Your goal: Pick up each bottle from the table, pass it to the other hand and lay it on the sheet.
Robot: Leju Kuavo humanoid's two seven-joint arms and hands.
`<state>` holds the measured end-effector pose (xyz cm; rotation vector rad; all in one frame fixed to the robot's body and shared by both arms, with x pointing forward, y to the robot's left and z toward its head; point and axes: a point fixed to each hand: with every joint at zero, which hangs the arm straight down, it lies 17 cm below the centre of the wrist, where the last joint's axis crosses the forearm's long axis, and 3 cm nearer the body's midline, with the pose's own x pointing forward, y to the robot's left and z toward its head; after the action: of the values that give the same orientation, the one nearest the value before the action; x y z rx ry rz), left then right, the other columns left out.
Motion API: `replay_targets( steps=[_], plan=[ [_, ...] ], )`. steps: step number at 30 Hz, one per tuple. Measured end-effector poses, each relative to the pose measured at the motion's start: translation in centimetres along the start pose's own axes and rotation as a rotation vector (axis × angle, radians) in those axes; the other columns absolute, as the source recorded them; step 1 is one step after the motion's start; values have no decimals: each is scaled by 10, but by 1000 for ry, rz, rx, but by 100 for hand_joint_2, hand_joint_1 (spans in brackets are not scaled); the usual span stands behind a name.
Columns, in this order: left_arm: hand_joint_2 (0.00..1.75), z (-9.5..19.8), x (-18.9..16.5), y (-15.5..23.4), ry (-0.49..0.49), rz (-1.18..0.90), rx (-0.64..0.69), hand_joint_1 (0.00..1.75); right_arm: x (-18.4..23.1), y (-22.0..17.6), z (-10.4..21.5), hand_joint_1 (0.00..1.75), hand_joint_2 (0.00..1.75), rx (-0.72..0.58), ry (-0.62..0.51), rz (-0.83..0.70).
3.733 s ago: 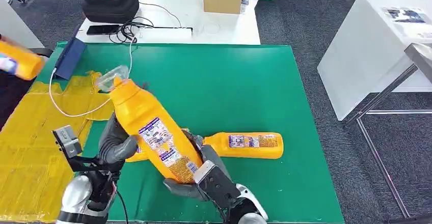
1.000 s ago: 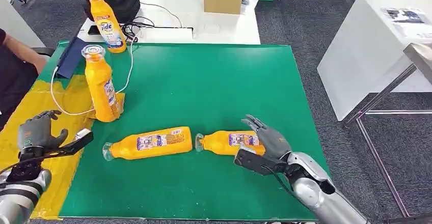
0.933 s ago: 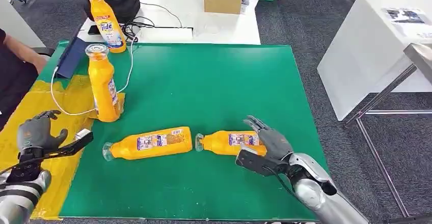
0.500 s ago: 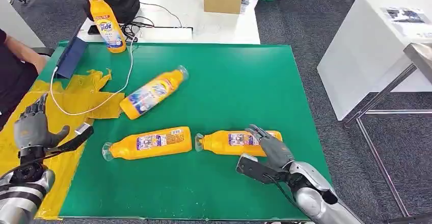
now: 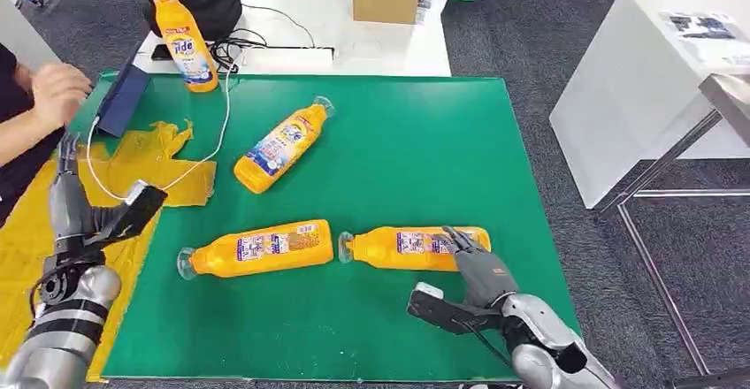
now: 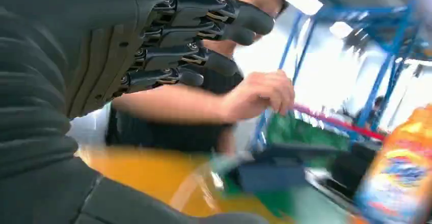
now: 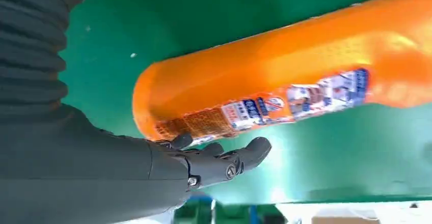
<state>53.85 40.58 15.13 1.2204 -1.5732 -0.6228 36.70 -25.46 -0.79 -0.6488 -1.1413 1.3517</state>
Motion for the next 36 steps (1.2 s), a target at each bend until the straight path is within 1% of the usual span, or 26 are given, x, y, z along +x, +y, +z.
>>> replay_targets(
  steps=[1, 4, 6, 8, 13, 21, 22, 23, 24, 27, 32, 36],
  plan=[
    [0, -1, 8, -3, 8, 66, -12, 0, -4, 1, -1, 0, 175, -1, 16, 32],
    [0, -3, 33, -7, 20, 255, -37, 0, -25, 6, -8, 0, 175, 13, 101, 204],
    [0, -4, 51, -6, 4, 307, -34, 0, -41, 17, -11, 0, 175, 43, 149, 303],
    [0, -4, 61, -3, -11, 324, -22, 0, -52, 24, -14, 0, 175, 63, 178, 359],
    [0, -3, 85, -4, -40, 357, -5, 0, -72, 45, -21, 0, 175, 125, 231, 443],
    [0, -5, 98, -4, -54, 376, 2, 0, -78, 58, -27, 2, 175, 165, 250, 447],
    [0, -5, 99, -4, -55, 377, 3, 0, -79, 59, -27, 21, 175, 168, 252, 447],
    [0, -6, 100, -4, -56, 378, 4, 0, -80, 60, -27, 138, 175, 171, 253, 447],
    [0, -7, 101, -3, -59, 379, 6, 0, -81, 62, -27, 175, 175, 176, 255, 448],
    [0, -13, 111, 3, -83, 392, 18, 0, -85, 70, -25, 175, 175, 204, 257, 460],
    [0, -32, 135, 20, -130, 414, 56, 0, -90, 66, -37, 175, 175, 203, 252, 449],
    [0, -37, 143, 22, -145, 425, 58, 0, -93, 63, -42, 175, 175, 211, 254, 450]
  ],
)
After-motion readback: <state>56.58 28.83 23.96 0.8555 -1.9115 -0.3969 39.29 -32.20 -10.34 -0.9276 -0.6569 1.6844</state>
